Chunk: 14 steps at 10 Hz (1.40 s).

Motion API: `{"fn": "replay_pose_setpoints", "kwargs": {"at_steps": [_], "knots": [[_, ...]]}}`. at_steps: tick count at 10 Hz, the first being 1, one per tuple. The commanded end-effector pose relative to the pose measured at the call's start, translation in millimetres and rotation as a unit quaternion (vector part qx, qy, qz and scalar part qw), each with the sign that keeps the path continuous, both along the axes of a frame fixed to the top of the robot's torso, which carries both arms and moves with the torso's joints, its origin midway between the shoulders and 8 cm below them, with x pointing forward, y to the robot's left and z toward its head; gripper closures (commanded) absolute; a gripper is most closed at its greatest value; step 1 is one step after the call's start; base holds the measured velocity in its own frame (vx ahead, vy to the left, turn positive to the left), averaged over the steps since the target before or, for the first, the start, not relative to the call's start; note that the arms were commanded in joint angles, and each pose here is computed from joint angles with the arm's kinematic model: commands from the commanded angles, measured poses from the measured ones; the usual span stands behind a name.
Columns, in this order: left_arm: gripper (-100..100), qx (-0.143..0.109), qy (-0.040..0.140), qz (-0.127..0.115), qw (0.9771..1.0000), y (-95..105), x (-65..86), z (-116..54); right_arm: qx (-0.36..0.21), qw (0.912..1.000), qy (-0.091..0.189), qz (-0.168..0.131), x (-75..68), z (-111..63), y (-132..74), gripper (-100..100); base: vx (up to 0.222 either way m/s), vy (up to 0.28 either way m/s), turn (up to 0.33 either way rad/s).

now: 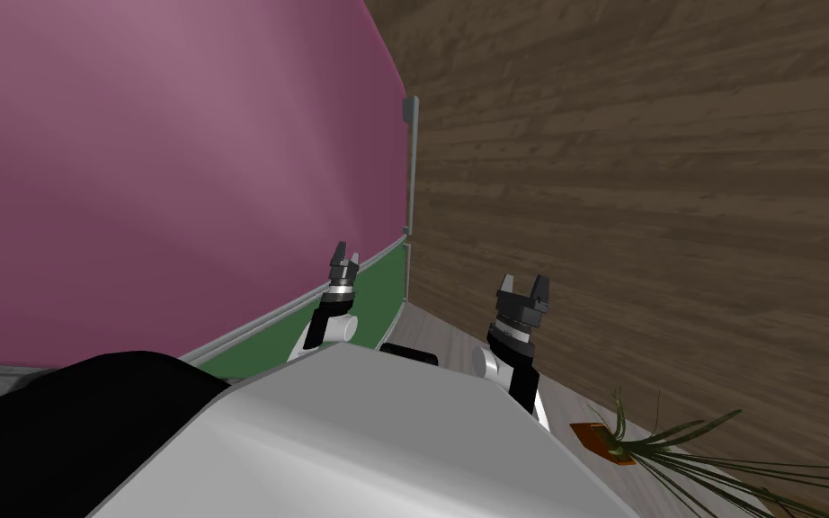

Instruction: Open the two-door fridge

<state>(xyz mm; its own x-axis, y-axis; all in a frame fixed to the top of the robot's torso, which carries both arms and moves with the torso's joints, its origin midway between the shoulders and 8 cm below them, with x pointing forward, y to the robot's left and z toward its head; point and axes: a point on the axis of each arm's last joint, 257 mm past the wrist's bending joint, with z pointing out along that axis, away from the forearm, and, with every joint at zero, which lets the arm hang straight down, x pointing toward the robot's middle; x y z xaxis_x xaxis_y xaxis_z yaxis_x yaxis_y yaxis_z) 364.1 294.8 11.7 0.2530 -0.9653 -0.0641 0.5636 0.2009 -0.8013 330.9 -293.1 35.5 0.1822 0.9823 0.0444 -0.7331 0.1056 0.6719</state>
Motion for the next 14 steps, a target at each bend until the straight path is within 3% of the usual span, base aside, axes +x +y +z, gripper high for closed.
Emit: {"fn": "replay_pose_setpoints", "kwargs": {"at_steps": [1,9,10,14], "knots": [[0,0.0,0.0,0.0,1.0,0.0,0.0,0.0,0.0,1.0,0.0,0.0,0.0,0.0,0.0,0,0.0,0.0,0.0],[0,0.001,-0.005,-0.001,1.0,-1.1,-0.9,3.5,0.0,1.0,0.0,0.0,-0.1,0.1,0.0,0,0.0,-0.001,0.0],[-100,0.016,0.0,-0.012,0.9998,-4.7,3.9,1.9,0.0,1.0,0.0,0.0,-0.1,0.2,0.0,0,0.008,-0.009,0.015],[-100,0.048,0.019,-0.038,0.9979,-8.8,30.0,-7.5,0.0,1.0,0.0,0.0,0.0,-0.1,0.0,0,0.02,-0.04,0.034]]}}
